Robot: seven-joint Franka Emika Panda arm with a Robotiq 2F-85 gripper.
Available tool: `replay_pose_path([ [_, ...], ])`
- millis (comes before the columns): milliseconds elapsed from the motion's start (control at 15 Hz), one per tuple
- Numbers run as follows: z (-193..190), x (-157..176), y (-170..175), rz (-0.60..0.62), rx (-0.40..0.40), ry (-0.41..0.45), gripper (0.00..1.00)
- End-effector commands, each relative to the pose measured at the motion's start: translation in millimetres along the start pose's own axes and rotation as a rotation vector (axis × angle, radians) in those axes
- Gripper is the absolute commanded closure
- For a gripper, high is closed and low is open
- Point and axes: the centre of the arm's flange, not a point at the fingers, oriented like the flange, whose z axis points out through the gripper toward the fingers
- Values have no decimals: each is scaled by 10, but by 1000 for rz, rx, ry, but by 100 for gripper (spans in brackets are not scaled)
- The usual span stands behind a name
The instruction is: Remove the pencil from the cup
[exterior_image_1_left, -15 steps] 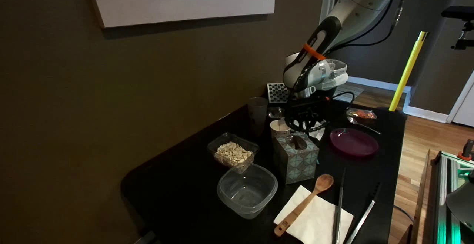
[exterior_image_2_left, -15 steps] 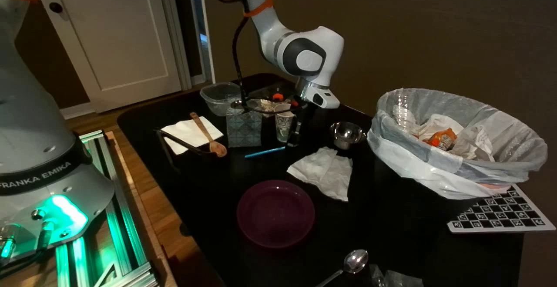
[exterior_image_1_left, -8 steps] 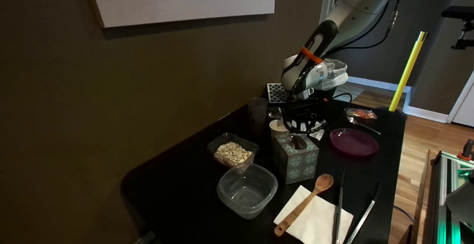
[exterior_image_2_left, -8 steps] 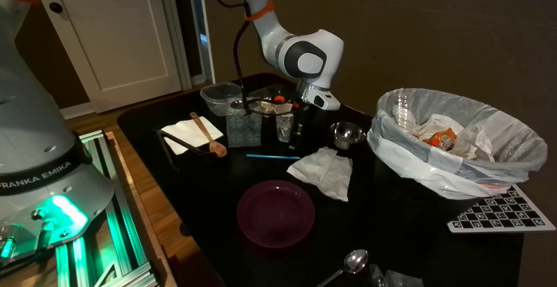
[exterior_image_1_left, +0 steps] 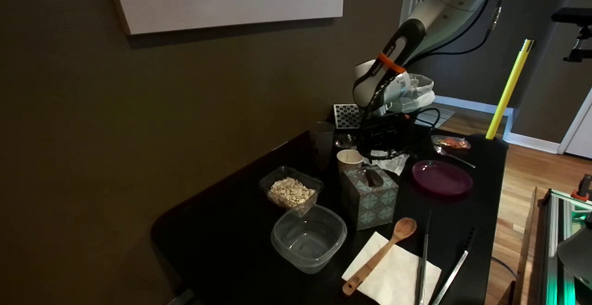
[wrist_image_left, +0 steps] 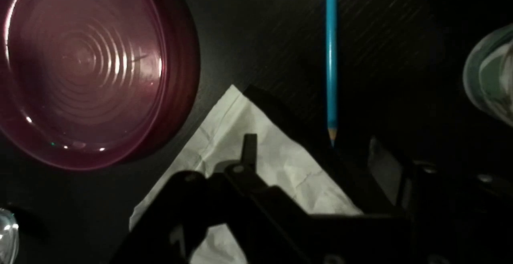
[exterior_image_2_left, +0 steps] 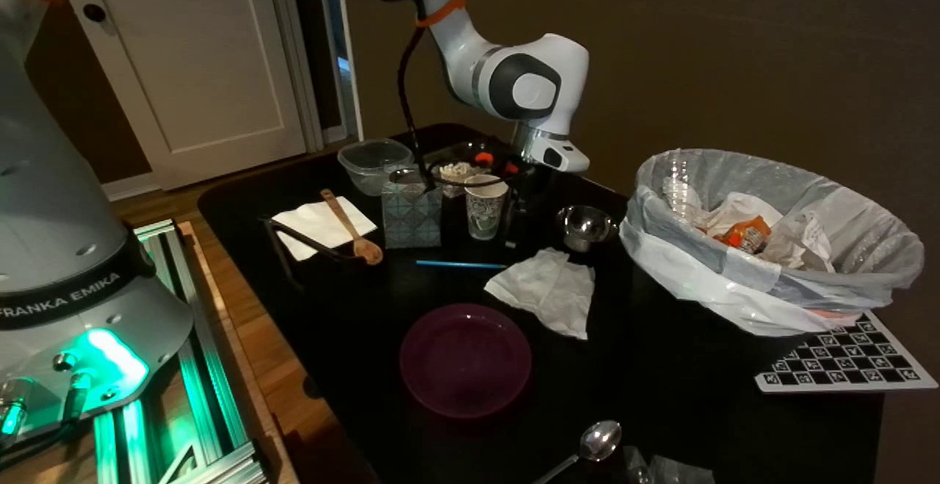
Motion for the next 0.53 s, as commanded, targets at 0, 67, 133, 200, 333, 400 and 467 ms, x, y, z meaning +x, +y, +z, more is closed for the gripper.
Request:
replay_pose_path([
  [0, -353, -102, 135, -10, 14, 80, 0],
  [67, -475, -133, 162, -16, 23, 106, 0],
  [133, -596, -152, 178, -24, 28, 127, 0],
  [200, -729, -206, 202, -34, 38, 155, 0],
  [333, -965, -332, 233, -47, 59, 201, 0],
  [400, -1088, -380, 243, -50, 70, 221, 0],
  [467, -1192, -453, 262, -51, 83, 236, 0],
])
